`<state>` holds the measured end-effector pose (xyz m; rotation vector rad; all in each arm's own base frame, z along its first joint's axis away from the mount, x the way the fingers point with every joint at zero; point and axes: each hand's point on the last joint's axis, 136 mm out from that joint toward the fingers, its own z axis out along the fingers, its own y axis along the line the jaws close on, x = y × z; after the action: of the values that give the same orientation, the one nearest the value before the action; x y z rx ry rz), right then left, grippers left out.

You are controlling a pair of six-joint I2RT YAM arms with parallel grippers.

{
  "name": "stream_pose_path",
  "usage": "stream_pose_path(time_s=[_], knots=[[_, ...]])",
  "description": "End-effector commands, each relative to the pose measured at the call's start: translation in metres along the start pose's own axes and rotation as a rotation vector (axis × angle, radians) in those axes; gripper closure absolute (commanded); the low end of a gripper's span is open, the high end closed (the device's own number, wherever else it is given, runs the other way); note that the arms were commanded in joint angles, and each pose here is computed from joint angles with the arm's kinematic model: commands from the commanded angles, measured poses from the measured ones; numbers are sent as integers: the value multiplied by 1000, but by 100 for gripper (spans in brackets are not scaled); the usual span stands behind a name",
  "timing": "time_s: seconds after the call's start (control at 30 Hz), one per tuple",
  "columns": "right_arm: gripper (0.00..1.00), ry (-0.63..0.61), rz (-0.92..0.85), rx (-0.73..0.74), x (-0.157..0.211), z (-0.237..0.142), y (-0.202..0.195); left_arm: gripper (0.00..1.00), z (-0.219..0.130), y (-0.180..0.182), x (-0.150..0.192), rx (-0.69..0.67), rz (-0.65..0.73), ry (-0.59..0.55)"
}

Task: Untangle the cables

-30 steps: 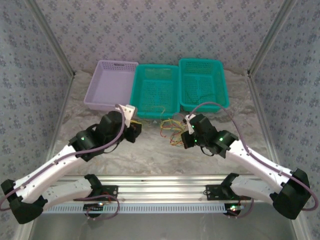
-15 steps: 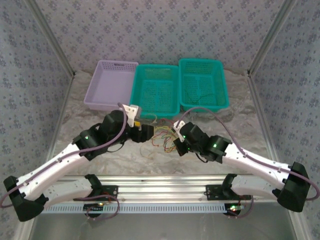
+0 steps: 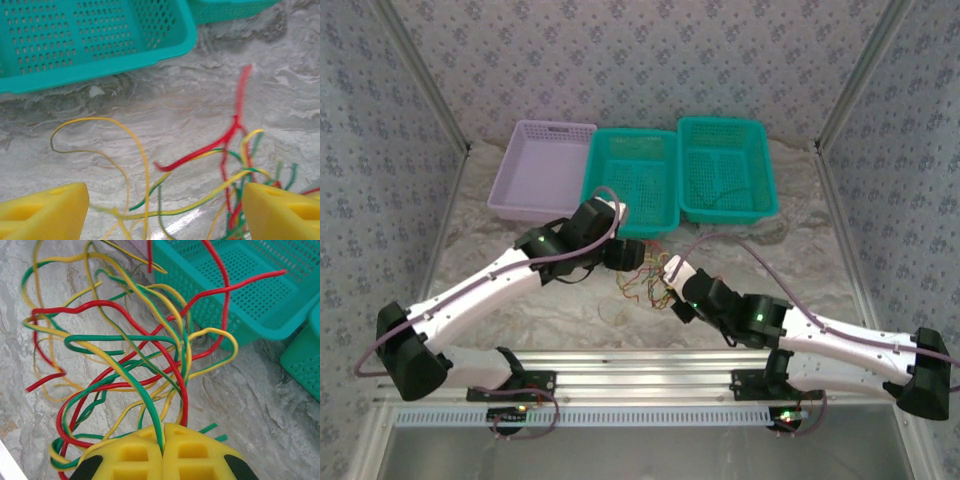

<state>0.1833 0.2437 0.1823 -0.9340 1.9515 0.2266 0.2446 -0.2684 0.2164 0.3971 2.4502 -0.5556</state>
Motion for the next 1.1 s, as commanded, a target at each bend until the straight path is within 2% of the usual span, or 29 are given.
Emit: stream_pose_path(time_s=[0.0,0.27,0.37,0.47,0.6,0.67,0.8,0.87,0.9,0.93,1.0,1.07], knots=[[100,-48,-37,76,-10,-4,-9,20,-6,1,-3,13,-3,21],[100,-93,-56,19,-14,-8,5,21,-6,13,-6,30,-72,2],[100,-106,-64,19,-15,-10,7,26,-6,4,-9,86,-72,-4],[100,-118,-59,37,-17,-12,4,37,-3,-1,-7,113,-66,17],[100,-135,-51,19,-19,-14,7,43,1,-3,-4,124,-59,32],[100,-140,-55,5,-20,-14,10,42,1,-5,-4,137,-57,29],[100,-148,-62,13,-24,-15,10,34,2,-3,-4,123,-48,31],[100,-152,-64,-7,-25,-15,13,33,1,1,-5,107,-37,24],[100,-152,-65,-17,-25,-15,15,35,1,0,-5,112,-31,22],[100,-155,-64,-30,-26,-15,17,43,2,-2,-5,121,-29,22],[100,-154,-64,-55,-26,-15,22,65,4,-4,-4,132,-28,25],[100,-159,-57,-74,-27,-15,25,80,6,-6,-3,147,-29,25]])
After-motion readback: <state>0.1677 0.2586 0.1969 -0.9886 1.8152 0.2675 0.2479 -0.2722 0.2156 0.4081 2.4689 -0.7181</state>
